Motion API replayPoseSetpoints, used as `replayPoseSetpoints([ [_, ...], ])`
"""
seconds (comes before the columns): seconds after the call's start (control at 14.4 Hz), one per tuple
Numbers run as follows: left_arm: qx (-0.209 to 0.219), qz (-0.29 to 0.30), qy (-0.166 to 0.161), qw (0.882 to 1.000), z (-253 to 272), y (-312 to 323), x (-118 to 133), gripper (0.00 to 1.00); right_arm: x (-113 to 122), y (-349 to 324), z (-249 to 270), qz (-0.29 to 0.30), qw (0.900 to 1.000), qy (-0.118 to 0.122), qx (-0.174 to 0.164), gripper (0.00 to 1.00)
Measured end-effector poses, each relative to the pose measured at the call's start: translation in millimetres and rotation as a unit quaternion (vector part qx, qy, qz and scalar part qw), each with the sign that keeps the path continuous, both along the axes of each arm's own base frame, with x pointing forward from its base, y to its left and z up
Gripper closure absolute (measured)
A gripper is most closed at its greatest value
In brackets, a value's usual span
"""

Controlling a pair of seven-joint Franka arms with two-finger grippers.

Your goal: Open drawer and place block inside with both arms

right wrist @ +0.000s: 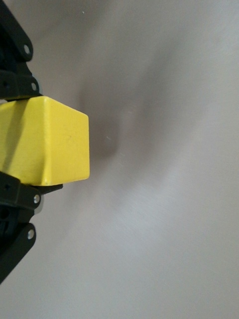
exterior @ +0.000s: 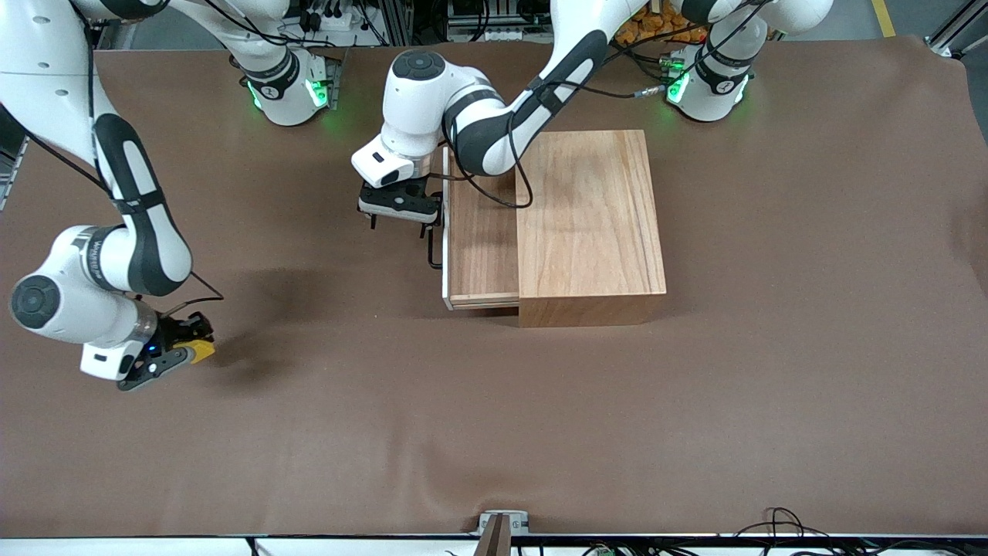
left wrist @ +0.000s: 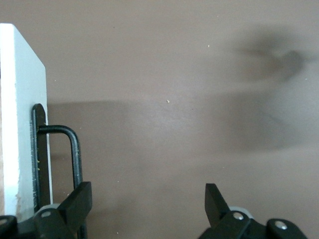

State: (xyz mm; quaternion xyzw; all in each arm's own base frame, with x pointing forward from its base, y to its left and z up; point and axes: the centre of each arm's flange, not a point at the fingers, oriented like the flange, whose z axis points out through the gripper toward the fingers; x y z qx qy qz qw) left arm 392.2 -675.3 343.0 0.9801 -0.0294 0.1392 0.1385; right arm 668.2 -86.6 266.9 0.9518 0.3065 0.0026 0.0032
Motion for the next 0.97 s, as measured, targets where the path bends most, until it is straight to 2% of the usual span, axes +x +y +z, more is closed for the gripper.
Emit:
replayPoseSetpoints([
  [0.14, 0.001, 0.005, 0.006, 1.0, 8, 2, 0, 0.0, 18, 1, 36, 0.082, 0.996, -0.033, -0.007, 0.44],
  [0.28, -0.008, 0.019, 0.02, 1.0, 31, 6, 3, 0.0, 32, 9, 62, 0.135, 0.989, -0.058, -0.014, 0.44],
  [0.42, -0.015, 0.038, 0.027, 0.999, 66, 19, 14, 0.0, 42, 27, 79, 0.158, 0.985, -0.074, -0.017, 0.44],
  [0.69, -0.009, 0.076, 0.036, 0.996, 128, 72, 58, 0.0, 53, 66, 110, 0.183, 0.978, -0.102, -0.02, 0.44],
  [0.83, 0.002, 0.062, 0.04, 0.997, 144, 100, 81, 0.0, 55, 77, 128, 0.182, 0.978, -0.097, -0.017, 0.44],
  [0.97, 0.015, 0.048, 0.045, 0.998, 148, 122, 100, 0.0, 53, 94, 145, 0.154, 0.985, -0.074, -0.009, 0.44],
])
